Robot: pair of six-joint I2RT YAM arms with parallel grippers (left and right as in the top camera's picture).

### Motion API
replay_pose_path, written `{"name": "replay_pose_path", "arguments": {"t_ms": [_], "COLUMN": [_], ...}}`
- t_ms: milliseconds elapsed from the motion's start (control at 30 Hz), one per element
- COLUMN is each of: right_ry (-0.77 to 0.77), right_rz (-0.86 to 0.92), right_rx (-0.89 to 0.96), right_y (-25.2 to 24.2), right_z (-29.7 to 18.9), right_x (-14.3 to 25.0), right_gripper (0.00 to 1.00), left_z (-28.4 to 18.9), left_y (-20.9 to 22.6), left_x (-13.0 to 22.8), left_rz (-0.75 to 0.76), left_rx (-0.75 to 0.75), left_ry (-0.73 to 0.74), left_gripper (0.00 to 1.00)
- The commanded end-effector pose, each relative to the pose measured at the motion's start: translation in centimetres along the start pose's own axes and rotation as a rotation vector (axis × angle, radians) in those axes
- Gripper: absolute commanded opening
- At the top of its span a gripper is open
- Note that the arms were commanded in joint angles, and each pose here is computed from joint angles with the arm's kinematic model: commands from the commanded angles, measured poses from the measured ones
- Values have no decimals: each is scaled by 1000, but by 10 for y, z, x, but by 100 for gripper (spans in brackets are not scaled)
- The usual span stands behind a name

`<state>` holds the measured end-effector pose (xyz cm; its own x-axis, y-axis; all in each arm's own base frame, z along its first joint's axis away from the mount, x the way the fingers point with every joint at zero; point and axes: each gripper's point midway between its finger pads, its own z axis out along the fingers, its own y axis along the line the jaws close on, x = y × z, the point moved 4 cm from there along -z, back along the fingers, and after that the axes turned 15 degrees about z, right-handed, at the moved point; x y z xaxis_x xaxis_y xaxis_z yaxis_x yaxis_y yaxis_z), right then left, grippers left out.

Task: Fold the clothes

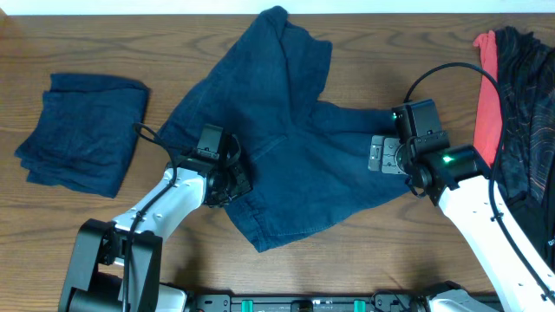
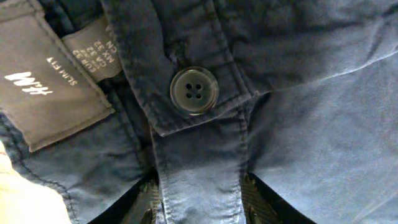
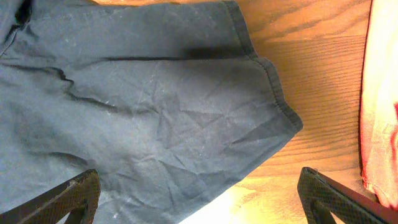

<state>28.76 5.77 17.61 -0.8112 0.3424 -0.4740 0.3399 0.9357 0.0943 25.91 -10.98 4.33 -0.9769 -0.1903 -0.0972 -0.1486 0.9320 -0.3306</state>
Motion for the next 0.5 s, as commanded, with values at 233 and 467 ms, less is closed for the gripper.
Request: {"name": "replay_pose_path", "arguments": {"t_ms": [233,467], "right_ry": [-18,-10], "right_rz": [20,18], "right_rx": [12,17], "right_y": [-2,-3], "right_z": [-1,-1], "right_x": [-4,-2], "right_gripper": [99,99], "left_z": [-19,-9], "left_y": [-1,5], "left_x": [-14,-14], "left_rz": [37,19], "left_rx": [-25,-56], "left_ry": [-120,-102], "left_gripper": [45,45]}}
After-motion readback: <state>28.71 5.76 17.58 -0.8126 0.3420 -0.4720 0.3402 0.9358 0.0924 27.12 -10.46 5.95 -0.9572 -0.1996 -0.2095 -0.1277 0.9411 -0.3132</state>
